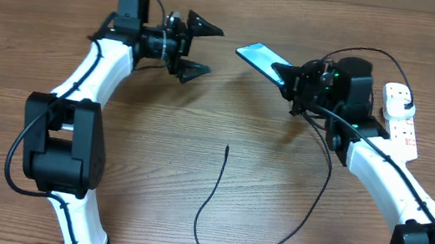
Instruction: Plug charger to phone and switch on socket
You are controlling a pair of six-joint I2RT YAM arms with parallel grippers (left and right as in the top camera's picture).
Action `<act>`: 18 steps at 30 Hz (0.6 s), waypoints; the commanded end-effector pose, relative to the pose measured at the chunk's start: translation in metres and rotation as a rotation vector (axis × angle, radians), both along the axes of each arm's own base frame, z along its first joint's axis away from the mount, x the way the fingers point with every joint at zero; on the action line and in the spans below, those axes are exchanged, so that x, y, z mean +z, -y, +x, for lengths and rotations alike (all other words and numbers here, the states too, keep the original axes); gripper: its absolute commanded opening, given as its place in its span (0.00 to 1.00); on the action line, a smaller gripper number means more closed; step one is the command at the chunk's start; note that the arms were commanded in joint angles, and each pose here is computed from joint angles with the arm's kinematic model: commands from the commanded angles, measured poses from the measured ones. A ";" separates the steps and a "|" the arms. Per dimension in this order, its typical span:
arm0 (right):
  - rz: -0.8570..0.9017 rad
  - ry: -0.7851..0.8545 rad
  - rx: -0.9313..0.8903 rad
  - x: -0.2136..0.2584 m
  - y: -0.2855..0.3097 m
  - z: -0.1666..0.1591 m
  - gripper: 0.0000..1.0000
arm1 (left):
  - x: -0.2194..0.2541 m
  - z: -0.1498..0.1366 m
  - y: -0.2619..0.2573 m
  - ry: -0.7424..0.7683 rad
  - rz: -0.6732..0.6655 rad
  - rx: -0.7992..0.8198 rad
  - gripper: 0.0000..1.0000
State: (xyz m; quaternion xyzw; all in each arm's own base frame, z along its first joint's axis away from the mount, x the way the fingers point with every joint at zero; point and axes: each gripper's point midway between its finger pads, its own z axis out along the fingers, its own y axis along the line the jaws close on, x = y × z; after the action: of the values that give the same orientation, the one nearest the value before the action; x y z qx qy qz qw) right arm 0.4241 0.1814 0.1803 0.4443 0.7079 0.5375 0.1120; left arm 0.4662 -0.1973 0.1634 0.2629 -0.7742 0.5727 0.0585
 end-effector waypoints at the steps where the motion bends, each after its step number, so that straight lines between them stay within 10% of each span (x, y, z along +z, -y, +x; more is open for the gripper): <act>1: 0.046 -0.017 -0.077 0.012 -0.008 0.006 0.04 | 0.001 0.003 0.013 -0.050 0.033 0.064 1.00; 18: 0.119 -0.087 -0.074 0.014 -0.043 -0.007 0.04 | -0.004 0.008 0.055 -0.015 0.110 0.120 1.00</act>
State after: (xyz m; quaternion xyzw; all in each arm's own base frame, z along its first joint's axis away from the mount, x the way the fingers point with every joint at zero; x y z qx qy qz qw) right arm 0.4150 0.2175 0.1805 0.5031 0.6701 0.5413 0.0703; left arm 0.4739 -0.2494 0.1521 0.3089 -0.7877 0.5321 0.0302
